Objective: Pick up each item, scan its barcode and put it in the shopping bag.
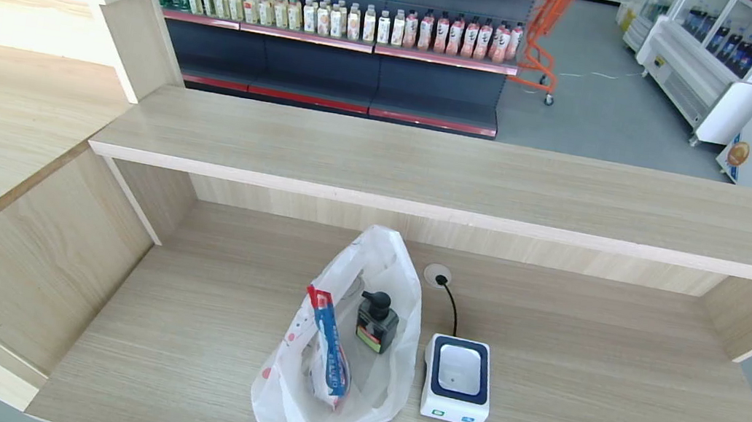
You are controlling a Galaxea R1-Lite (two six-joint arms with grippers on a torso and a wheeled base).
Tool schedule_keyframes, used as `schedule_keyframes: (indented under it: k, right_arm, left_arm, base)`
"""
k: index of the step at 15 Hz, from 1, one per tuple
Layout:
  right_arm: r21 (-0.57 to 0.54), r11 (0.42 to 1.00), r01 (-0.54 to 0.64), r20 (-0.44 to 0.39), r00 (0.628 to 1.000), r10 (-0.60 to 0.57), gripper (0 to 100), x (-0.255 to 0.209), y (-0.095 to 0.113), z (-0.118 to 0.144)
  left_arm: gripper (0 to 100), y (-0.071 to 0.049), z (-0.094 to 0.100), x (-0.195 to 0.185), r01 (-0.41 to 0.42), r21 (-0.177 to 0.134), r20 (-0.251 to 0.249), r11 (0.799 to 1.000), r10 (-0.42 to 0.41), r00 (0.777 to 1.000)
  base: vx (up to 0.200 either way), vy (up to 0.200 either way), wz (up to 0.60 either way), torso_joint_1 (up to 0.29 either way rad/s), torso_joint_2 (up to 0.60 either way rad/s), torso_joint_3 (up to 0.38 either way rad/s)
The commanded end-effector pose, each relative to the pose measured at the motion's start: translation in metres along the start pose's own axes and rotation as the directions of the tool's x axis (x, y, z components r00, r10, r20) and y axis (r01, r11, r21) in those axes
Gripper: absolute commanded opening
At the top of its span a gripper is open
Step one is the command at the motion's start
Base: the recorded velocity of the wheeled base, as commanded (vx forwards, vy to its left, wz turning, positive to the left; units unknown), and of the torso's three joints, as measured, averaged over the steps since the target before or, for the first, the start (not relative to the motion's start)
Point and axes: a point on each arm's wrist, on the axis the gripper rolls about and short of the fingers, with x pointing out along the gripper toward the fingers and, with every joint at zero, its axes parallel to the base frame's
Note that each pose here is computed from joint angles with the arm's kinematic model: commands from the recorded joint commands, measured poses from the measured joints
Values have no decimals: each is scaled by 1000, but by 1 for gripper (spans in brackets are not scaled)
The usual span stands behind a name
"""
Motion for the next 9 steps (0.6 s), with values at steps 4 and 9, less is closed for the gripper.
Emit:
schedule_keyframes:
  k: [4, 9]
  right_arm:
    - [5, 1000, 1, 1, 1000, -2, 0, 0, 0, 0]
    - [7, 1000, 3, 1, 1000, -3, 0, 0, 0, 0]
  left_arm:
    - [100, 0, 0, 0, 0, -1, 1, 1000, 0, 1000]
    - [100, 0, 0, 0, 0, -2, 1, 1000, 0, 1000]
  base:
    - [0, 0, 0, 0, 0, 0]
    - [-40, -40, 0, 0, 0, 0]
